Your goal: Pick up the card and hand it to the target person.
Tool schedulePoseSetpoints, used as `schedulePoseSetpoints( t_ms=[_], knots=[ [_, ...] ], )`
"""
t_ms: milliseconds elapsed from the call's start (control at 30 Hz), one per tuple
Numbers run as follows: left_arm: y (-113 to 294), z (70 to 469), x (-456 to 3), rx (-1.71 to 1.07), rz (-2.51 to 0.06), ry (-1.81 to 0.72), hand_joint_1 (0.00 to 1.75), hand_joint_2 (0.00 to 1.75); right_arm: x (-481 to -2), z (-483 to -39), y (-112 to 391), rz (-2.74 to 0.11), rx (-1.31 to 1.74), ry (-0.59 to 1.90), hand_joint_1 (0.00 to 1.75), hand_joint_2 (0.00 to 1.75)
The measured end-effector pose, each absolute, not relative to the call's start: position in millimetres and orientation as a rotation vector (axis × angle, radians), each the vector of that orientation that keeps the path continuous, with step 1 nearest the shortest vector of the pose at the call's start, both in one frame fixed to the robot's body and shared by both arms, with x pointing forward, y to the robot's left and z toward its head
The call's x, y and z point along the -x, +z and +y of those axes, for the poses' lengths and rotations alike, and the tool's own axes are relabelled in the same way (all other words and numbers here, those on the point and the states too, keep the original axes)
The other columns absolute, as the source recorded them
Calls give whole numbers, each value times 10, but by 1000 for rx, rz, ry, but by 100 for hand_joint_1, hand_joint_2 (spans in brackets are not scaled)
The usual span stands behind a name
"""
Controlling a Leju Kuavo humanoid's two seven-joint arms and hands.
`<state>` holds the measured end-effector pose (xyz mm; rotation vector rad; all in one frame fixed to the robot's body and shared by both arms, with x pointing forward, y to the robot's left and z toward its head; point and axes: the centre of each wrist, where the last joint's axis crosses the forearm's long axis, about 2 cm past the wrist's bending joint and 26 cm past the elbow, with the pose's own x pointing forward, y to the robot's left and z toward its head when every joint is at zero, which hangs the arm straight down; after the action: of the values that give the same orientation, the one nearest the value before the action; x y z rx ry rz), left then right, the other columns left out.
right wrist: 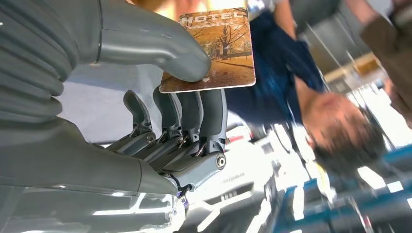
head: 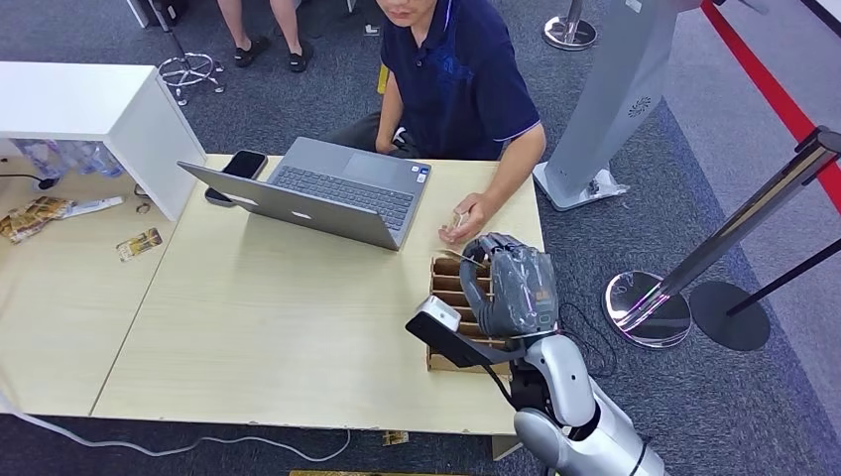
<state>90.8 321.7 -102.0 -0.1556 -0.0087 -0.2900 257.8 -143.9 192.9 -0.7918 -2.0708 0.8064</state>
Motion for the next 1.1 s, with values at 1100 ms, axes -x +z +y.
schedulePoseSetpoints(
  t_ms=[1100],
  knots=[
    [-930, 3044, -1297, 159, -22, -404, 0, 0, -3329, -1134, 1634, -1966, 1023, 876, 108, 175]
  ],
)
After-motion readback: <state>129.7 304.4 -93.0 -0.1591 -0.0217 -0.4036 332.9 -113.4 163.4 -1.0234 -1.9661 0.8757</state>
